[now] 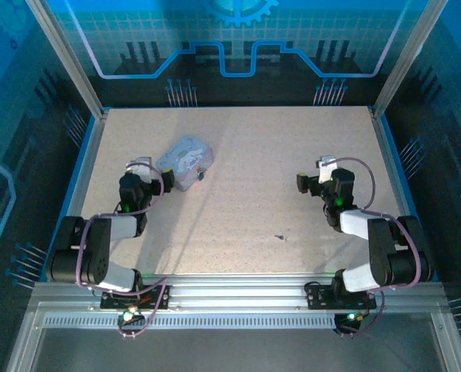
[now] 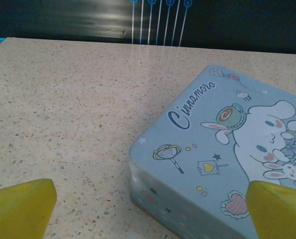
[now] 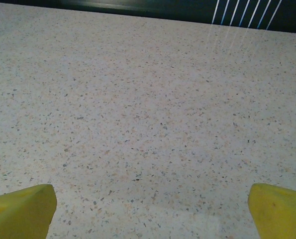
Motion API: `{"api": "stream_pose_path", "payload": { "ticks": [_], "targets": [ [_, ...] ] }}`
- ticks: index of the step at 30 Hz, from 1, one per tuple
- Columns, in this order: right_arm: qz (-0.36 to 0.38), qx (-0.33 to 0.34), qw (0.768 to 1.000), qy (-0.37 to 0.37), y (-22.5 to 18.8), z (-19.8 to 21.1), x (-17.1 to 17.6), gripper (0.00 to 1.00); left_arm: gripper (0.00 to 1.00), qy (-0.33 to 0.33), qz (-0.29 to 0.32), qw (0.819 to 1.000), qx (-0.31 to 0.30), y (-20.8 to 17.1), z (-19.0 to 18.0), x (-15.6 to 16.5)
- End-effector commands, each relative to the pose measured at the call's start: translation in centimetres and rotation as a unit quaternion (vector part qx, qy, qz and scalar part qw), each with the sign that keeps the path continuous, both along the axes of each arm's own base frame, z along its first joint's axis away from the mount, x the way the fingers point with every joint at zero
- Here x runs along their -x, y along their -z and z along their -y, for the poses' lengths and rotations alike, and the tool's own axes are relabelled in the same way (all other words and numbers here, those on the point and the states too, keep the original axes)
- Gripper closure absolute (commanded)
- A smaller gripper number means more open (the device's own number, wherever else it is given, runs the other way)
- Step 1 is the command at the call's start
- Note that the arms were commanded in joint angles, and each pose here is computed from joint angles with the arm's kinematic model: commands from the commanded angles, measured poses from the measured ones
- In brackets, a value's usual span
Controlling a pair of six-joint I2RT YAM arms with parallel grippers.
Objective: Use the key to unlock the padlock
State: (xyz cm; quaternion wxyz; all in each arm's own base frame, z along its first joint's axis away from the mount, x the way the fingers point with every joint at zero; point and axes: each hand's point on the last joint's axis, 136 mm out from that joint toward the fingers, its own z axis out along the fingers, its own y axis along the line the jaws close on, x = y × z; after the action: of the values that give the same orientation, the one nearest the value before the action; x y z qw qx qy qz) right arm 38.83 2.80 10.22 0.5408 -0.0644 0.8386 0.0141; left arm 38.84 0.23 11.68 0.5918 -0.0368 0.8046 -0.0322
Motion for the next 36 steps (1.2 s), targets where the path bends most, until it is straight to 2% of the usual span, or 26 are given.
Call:
{"api": "stream_pose_path", "payload": {
  "ticks": [1,7,14,20,24,30,36],
  "targets": [
    [0.011,0.001,1.0,0.005,-2.4,0.0,-0.4,0.0,0.01,-0.013,0.0,1.0,0.007,-1.6,-0.3,0.1],
    [0.005,-0.012,1.0,0.002,-4.5,-0.6,0.7,0.0,0.01,-0.023,-0.008,0.999,0.047,-4.7,-0.2,0.7],
    [-0.074,-0.069,0.995,0.003,-5.9,-2.4,2.6,0.0,0.01,-0.029,-0.101,0.988,0.114,-6.2,0.7,2.2],
    [-0.126,-0.125,0.984,-0.014,-6.3,-5.0,4.8,0.0,0.01,0.02,-0.131,0.973,0.189,-7.3,3.7,3.7],
    [-0.169,-0.147,0.974,-0.043,-5.8,-7.1,7.1,0.0,0.01,0.054,-0.156,0.957,0.239,-7.0,6.7,5.1],
    [-0.267,-0.144,0.949,-0.084,-3.5,-9.7,11.0,0.05,0.01,0.104,-0.189,0.932,0.292,-5.9,11.7,7.1],
    [-0.337,-0.125,0.928,-0.1,-1.0,-11.2,14.0,0.11,0.01,0.141,-0.214,0.917,0.305,-5.1,15.1,8.7]
  ]
}}
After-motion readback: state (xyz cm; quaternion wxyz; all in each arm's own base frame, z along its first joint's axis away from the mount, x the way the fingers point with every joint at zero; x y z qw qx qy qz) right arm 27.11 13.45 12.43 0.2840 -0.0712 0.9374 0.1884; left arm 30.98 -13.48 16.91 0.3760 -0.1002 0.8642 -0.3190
